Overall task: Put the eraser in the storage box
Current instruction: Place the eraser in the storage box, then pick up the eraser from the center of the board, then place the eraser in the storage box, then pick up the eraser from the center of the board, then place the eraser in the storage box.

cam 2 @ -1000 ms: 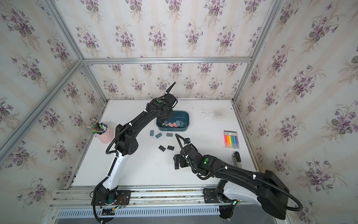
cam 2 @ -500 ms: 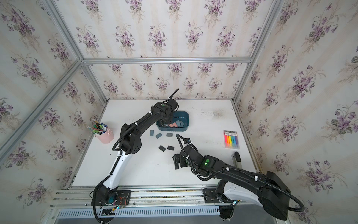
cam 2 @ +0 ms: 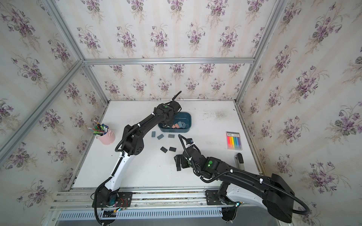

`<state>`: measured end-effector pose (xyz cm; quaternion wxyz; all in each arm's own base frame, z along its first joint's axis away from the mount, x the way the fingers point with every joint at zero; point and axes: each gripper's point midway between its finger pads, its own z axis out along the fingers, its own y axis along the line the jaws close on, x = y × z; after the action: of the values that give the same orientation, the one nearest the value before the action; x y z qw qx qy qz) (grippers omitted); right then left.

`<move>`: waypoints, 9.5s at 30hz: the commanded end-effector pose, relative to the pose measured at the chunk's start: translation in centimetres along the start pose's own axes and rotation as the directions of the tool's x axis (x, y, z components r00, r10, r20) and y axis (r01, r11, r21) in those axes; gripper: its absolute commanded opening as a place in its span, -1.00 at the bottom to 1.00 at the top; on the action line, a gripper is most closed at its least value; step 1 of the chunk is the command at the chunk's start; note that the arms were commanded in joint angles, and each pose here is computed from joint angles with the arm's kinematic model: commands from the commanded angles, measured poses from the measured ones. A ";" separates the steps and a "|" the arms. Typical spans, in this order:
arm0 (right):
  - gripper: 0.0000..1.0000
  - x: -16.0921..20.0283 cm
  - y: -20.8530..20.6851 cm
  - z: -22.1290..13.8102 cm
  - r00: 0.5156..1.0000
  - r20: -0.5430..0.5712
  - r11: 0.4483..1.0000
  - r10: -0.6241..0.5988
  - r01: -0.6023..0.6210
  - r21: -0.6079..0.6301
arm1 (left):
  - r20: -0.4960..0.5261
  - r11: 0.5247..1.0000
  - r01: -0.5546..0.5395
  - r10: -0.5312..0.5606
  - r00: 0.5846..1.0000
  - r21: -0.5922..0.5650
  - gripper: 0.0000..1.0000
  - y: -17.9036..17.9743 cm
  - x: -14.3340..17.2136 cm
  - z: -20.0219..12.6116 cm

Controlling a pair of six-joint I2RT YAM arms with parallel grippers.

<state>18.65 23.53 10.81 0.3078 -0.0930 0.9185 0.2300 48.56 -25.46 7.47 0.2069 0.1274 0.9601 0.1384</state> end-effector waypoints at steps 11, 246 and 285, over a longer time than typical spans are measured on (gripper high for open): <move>1.00 -0.3 0.0 -0.2 1.000 0.020 1.000 0.018 -0.018 0.002 | 0.022 0.998 -0.045 0.045 0.999 -0.038 0.99 0.5 -0.2 -1.1; 0.82 -21.7 -0.7 -6.0 0.951 0.309 0.998 0.003 0.018 -0.065 | -0.482 0.552 0.831 -0.747 0.457 -0.068 -0.63 -4.7 20.1 -2.5; 0.83 -21.5 -0.5 -11.9 0.914 0.405 0.998 -0.001 0.023 -0.051 | -0.026 0.899 0.394 -0.397 0.918 0.189 -0.83 -0.9 -0.3 -5.5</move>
<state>29.95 18.13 31.58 0.4868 -0.0581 0.8303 0.2653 46.20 -27.44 12.47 0.2313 -0.0812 0.9694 -0.0094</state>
